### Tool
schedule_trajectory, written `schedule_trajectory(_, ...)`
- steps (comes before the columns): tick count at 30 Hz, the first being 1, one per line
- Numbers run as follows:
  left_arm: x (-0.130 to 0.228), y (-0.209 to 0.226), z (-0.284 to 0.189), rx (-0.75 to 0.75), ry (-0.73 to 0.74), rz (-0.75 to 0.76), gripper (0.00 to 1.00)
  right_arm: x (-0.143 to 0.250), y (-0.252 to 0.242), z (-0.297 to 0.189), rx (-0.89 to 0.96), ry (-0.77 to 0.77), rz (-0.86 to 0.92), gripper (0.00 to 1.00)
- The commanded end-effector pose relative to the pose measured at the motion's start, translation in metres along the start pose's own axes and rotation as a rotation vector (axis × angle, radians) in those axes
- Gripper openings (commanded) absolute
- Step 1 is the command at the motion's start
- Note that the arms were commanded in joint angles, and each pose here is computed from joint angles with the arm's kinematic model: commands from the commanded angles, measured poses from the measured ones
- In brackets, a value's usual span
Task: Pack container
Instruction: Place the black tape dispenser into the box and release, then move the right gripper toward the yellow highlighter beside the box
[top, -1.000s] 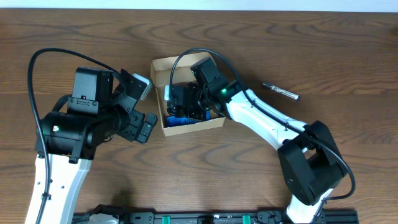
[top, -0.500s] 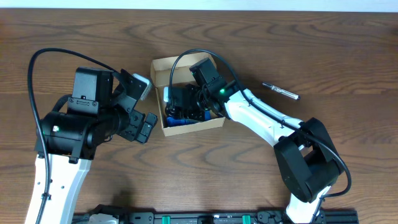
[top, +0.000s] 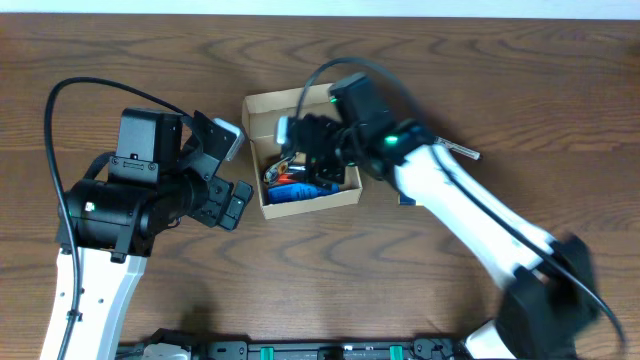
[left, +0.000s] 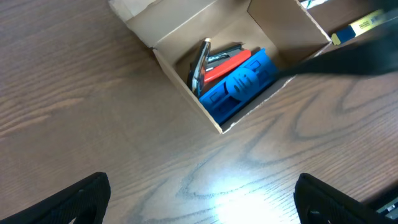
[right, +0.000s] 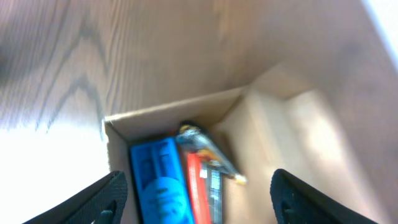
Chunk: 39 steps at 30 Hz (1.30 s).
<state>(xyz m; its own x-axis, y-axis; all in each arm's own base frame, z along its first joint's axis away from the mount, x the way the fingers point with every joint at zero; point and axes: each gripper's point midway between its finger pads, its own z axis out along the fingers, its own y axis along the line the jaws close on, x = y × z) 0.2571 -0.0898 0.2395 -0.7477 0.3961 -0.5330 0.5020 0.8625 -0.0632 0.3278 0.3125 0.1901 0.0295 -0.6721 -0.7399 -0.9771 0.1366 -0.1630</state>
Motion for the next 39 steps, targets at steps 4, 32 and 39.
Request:
schedule_trajectory(4,-0.003,0.0,-0.002,0.003,-0.008,0.011,0.95,-0.038,-0.018,-0.113,0.273,-0.037,-0.014,0.79)
schedule_trajectory(32,-0.003,0.0,-0.002,0.003,-0.008,0.011,0.95,0.187,-0.002,-0.134,0.192,0.718,0.54,0.8)
schedule_trajectory(39,-0.003,0.0,-0.002,0.003,-0.008,0.011,0.95,0.183,-0.003,-0.141,0.218,0.669,0.59,0.82)
